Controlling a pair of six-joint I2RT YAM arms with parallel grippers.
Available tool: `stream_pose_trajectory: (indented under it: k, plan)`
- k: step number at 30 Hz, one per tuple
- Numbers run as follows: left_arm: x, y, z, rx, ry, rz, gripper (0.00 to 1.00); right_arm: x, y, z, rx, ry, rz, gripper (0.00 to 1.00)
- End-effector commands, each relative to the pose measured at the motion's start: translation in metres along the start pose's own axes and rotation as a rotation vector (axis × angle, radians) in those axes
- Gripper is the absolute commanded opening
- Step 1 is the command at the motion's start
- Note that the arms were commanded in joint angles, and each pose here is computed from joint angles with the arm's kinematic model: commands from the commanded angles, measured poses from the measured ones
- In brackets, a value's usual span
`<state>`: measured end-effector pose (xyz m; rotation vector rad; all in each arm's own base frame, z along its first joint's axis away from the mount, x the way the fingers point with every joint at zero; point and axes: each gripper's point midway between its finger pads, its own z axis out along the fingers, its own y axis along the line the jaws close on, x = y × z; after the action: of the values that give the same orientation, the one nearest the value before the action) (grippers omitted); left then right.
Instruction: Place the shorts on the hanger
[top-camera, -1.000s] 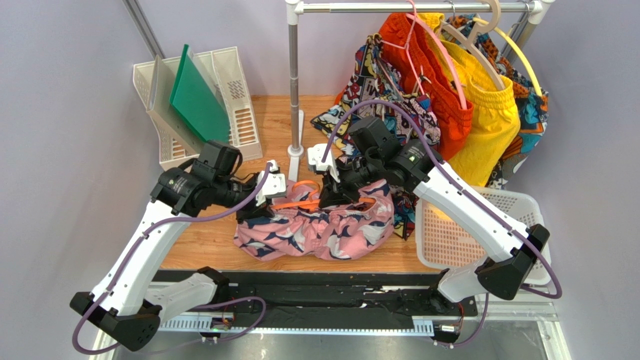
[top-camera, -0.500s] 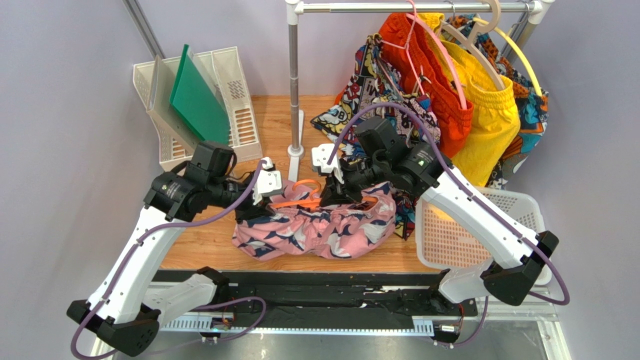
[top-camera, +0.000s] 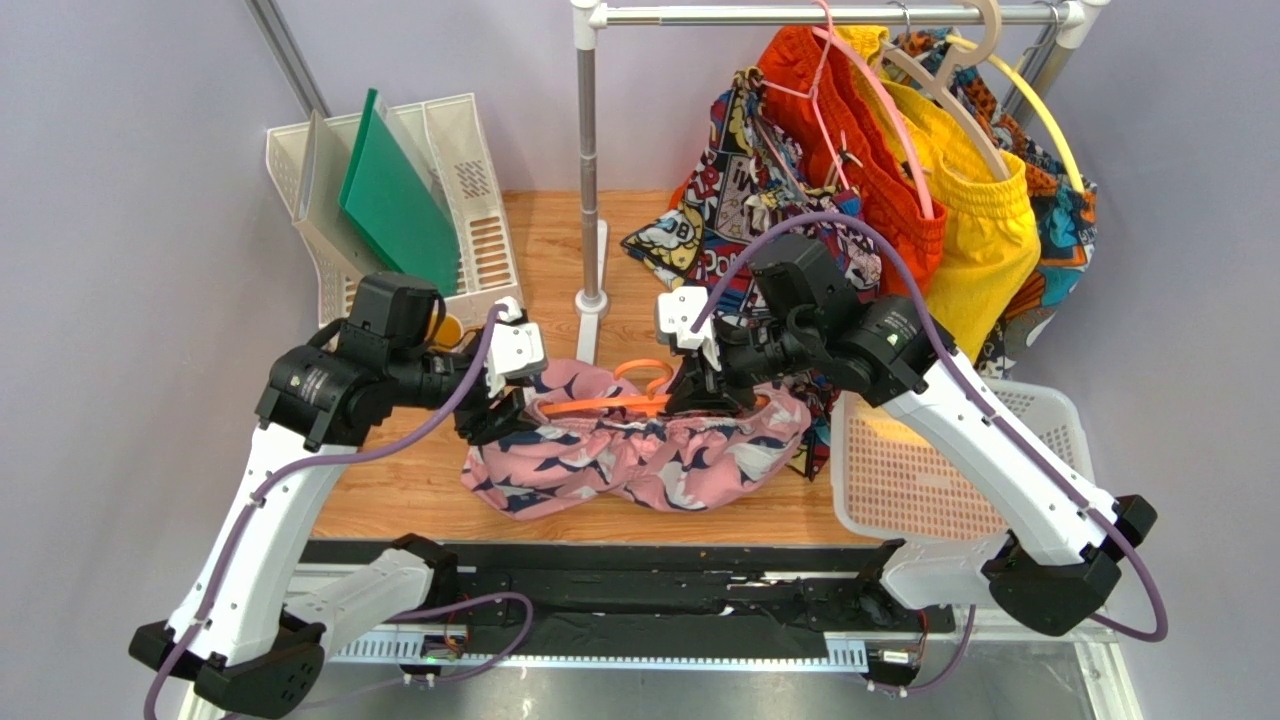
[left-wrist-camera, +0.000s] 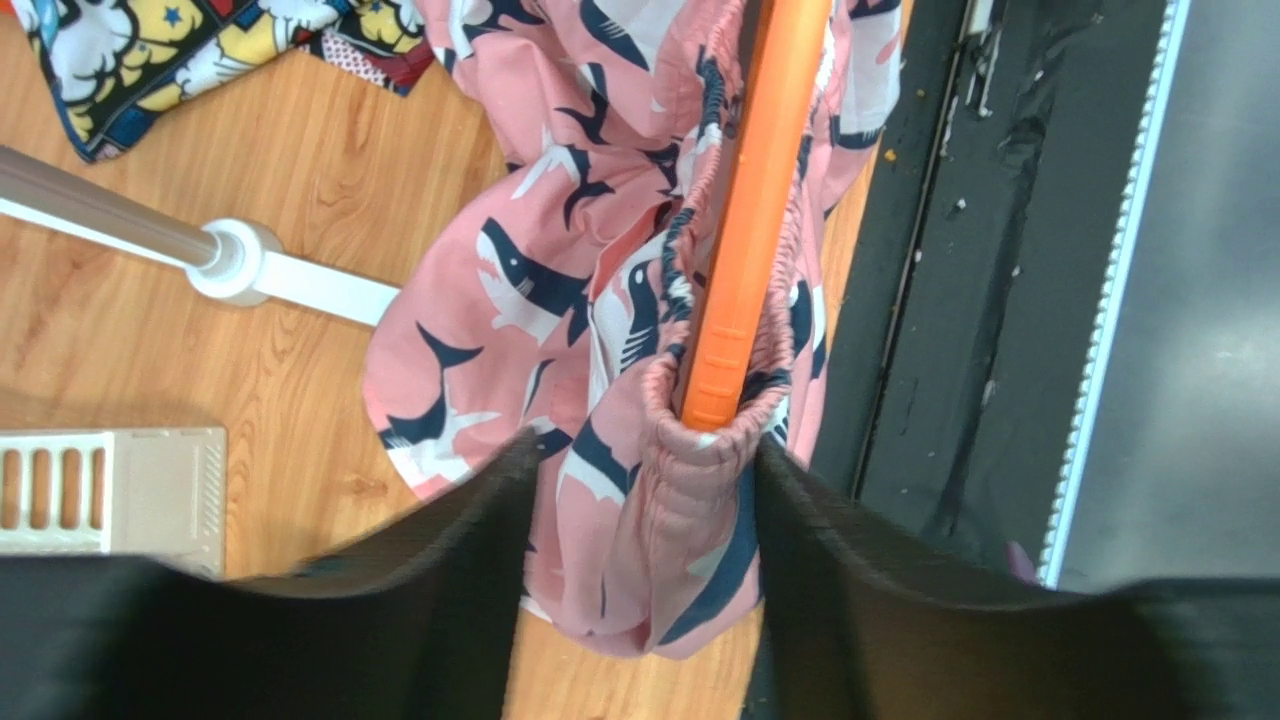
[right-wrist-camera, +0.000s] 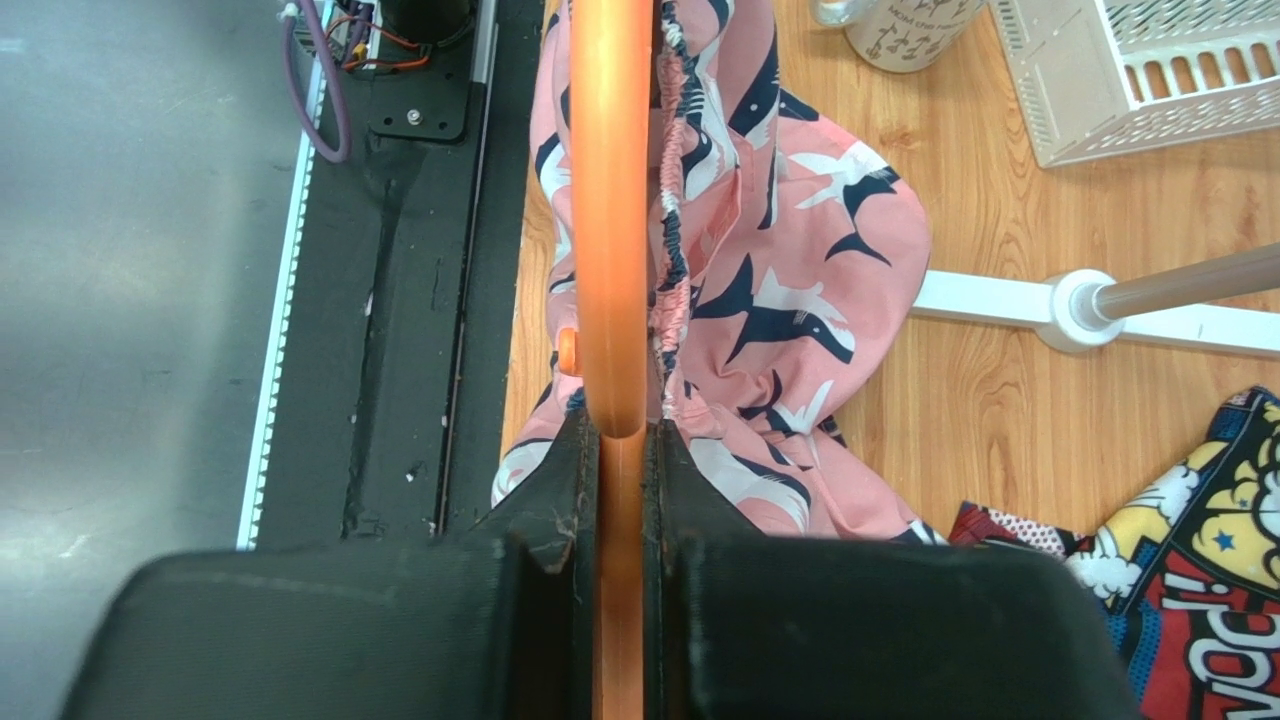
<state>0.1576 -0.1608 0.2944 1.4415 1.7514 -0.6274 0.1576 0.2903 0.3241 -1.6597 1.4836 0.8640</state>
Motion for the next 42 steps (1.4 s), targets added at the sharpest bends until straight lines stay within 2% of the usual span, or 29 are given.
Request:
stream_pose_trajectory:
  k: [1,5,6,11,16,20,28,30,35,42]
  plan:
    - [-0.027,0.002,-0.018,-0.059,-0.08,0.023,0.63,-0.007,0.002,-0.011,0.028,-0.018,0.025,0.0]
    - [-0.057,0.018,-0.042,-0.179,-0.145,0.045,0.71,-0.01,-0.021,-0.024,0.165,0.009,0.148,0.0]
    - [-0.062,0.022,-0.046,-0.199,-0.157,0.029,0.71,-0.004,-0.027,-0.032,0.221,0.04,0.218,0.0]
    - [-0.095,0.038,-0.066,-0.287,-0.26,0.012,0.74,-0.005,-0.042,-0.075,0.397,0.053,0.349,0.0]
    - [-0.117,0.044,-0.066,-0.283,-0.345,0.013,0.74,0.0,-0.065,-0.111,0.531,0.059,0.482,0.0]
    - [-0.126,0.047,-0.061,-0.259,-0.382,0.034,0.72,-0.017,-0.089,-0.136,0.657,-0.021,0.569,0.0]
    - [-0.127,0.048,-0.06,-0.251,-0.381,0.045,0.72,-0.042,-0.14,-0.183,0.931,-0.116,0.575,0.0]
    - [-0.124,0.048,-0.059,-0.255,-0.378,0.046,0.72,-0.055,-0.152,-0.201,0.992,-0.176,0.567,0.0]
    - [-0.118,0.045,-0.054,-0.242,-0.374,0.029,0.72,-0.079,-0.191,-0.206,1.026,-0.274,0.518,0.0]
    - [-0.108,0.039,-0.052,-0.245,-0.363,0.023,0.72,-0.128,-0.241,-0.225,1.119,-0.518,0.417,0.0]
